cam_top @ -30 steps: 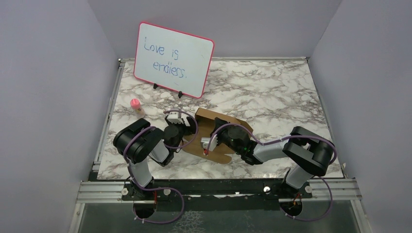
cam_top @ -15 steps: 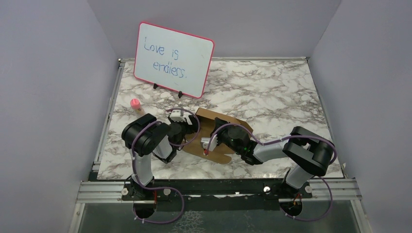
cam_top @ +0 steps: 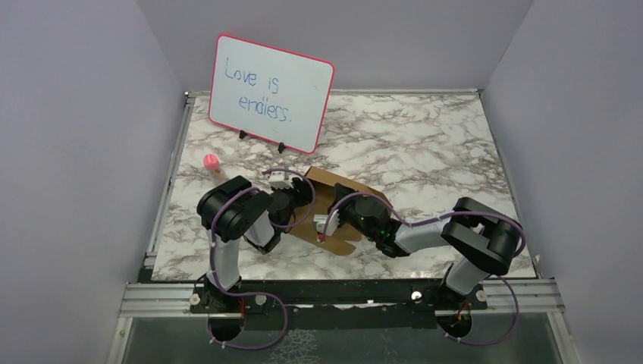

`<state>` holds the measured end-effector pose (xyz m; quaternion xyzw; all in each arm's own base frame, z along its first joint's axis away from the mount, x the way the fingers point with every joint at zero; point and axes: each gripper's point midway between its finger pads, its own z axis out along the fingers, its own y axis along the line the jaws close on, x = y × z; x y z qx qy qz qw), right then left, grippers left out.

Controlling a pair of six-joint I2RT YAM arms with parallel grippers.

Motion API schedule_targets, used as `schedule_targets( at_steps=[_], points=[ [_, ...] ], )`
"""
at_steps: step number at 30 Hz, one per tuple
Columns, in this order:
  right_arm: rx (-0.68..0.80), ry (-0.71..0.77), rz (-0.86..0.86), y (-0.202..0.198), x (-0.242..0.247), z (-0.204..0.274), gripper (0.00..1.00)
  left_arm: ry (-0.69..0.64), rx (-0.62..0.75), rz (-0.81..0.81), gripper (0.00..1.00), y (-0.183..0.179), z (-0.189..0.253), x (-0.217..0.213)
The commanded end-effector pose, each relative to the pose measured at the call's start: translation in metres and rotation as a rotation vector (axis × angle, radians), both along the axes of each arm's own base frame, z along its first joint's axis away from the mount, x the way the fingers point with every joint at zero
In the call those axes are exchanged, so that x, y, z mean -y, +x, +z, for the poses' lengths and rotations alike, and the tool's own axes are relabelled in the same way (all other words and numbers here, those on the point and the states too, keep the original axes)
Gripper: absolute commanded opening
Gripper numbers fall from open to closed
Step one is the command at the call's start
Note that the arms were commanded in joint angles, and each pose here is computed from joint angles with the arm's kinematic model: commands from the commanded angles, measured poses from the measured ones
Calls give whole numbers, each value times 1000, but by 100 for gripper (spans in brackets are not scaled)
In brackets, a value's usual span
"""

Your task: Fold the paper box

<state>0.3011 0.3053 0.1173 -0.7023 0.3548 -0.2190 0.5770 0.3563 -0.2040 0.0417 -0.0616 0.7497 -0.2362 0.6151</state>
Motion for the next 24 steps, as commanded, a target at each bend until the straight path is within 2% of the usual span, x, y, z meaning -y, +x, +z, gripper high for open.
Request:
schedule_targets(
  at_steps=[1, 3, 7, 11, 18, 24],
  points=[
    [-18, -9, -9, 0, 3, -2, 1, -21, 26, 225, 46, 9, 6, -39],
    [-17, -9, -10, 0, 2, -2, 1, -24, 26, 244, 42, 9, 8, -42],
    [-21, -13, -12, 1, 3, -4, 1, -28, 28, 246, 42, 9, 11, -40],
    [-23, -4, -3, -1, 2, -2, 1, -67, 27, 269, 49, 9, 14, -42],
    [-39, -4, 2, -2, 1, -4, 1, -158, 95, 216, 60, 12, 43, -27],
    [-67, -1, 13, -5, -1, -6, 1, -154, 164, 128, 61, 10, 54, -14]
  ],
)
